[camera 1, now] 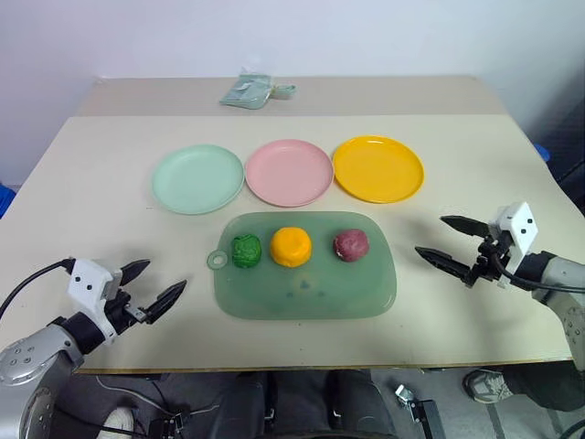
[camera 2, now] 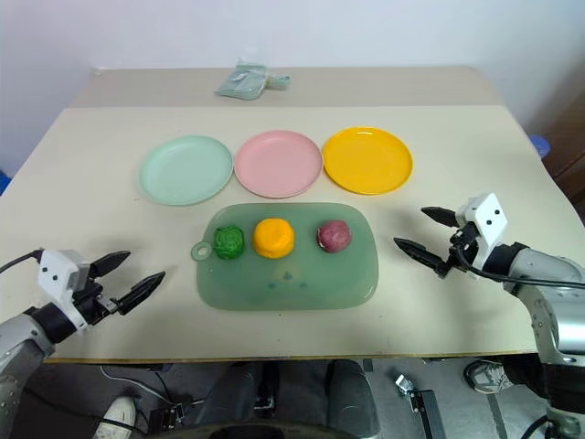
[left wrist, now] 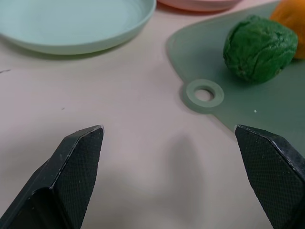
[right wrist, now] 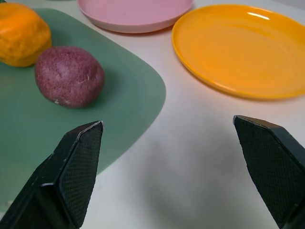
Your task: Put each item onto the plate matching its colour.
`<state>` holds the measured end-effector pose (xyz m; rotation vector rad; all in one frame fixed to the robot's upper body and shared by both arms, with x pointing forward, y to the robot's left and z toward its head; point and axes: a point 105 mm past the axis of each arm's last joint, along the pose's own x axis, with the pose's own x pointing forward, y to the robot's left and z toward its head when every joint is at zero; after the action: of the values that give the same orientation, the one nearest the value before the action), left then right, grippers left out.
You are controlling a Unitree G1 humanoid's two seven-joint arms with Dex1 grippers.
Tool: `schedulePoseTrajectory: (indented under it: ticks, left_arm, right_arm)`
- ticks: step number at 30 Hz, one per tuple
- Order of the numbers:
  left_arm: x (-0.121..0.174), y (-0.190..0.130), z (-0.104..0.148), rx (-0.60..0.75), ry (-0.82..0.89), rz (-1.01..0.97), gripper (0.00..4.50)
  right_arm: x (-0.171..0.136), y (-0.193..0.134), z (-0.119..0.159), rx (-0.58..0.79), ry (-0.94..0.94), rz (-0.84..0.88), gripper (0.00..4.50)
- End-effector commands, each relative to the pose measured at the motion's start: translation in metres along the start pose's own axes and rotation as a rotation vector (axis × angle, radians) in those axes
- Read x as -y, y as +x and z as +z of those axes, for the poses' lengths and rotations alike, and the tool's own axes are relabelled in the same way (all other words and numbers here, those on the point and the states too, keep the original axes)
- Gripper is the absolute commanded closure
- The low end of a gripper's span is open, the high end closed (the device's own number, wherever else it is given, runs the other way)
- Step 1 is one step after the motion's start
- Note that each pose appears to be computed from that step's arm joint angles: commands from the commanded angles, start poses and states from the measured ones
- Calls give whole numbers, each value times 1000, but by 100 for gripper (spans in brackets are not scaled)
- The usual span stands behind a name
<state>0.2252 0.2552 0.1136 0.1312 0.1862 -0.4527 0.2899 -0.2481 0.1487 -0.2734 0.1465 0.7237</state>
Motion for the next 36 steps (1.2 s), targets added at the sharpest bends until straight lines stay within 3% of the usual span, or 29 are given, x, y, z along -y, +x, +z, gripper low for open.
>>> schedulePoseTrajectory:
  ticks: [1, 12, 18, 23, 29, 33, 36]
  left_arm:
    - [-4, -3, 8, 29, 25, 51, 0]
    - [-3, 4, 8, 68, -26, 59, 0]
    - [0, 22, 2, 73, -44, -22, 0]
    - [3, 37, 14, 96, -19, -145, 0]
    - [31, 51, 13, 37, 88, -419, 0]
    - [40, 71, 14, 30, 176, -501, 0]
    - [47, 88, 18, 49, 215, -532, 0]
  right_arm:
    - [2, 7, 9, 27, -34, 6, 5]
    - [19, 29, 12, 71, -12, -94, 5]
    - [20, 19, 15, 105, -6, -145, 5]
    - [-2, 8, 23, 126, -20, -80, 5]
    - [-54, -2, 28, 93, 12, 152, 5]
    - [-87, 0, 24, 62, 1, 263, 5]
    - [-96, 3, 24, 75, 16, 268, 5]
